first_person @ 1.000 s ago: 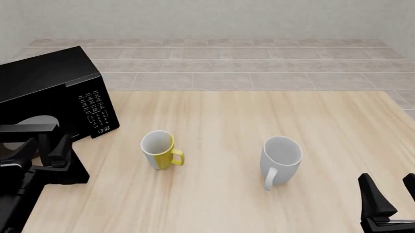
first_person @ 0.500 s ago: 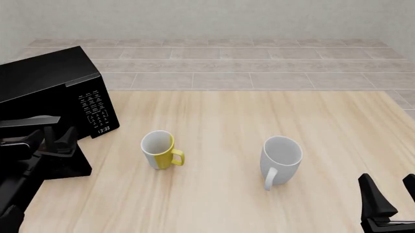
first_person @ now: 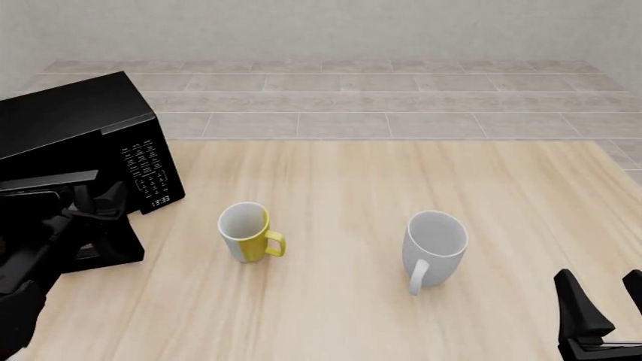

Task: Close the microwave.

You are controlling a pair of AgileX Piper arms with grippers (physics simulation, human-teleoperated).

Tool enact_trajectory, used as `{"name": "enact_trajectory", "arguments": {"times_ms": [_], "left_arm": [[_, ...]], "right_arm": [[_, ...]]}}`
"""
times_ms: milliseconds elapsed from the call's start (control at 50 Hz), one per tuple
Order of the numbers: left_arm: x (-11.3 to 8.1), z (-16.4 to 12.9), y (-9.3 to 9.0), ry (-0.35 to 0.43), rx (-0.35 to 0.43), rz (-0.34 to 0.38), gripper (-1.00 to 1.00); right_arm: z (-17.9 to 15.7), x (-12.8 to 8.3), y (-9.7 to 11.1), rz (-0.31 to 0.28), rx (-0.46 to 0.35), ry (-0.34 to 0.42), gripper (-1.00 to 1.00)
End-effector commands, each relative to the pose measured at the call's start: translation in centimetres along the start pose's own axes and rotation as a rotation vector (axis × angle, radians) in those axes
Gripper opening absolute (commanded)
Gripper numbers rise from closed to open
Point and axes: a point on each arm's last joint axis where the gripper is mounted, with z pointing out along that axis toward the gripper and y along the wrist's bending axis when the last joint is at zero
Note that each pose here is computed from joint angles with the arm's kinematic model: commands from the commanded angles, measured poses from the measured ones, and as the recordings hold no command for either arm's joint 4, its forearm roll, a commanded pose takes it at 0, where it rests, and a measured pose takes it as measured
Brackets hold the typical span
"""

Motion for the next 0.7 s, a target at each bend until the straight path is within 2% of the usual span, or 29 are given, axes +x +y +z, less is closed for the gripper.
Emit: {"name": "enact_trajectory", "arguments": {"times_ms": [20, 480, 700], "left_arm": [[-0.9, 2.1, 0.0, 0.018, -0.008, -0.009, 1.0], [0.4, 6.7, 1.0, 0.085, -0.045, -0.029, 1.0], [-0.3, 7.4, 1.3, 0.088, -0.054, -0.037, 1.0]], "right_arm": [[0.0, 0.0, 0.0, -0.003, 0.0, 0.0, 1.0], [0.0, 0.0, 0.0, -0.01, -0.002, -0.003, 1.0], [0.0, 0.0, 0.0, -0.008, 0.002, -0.004, 1.0]]}}
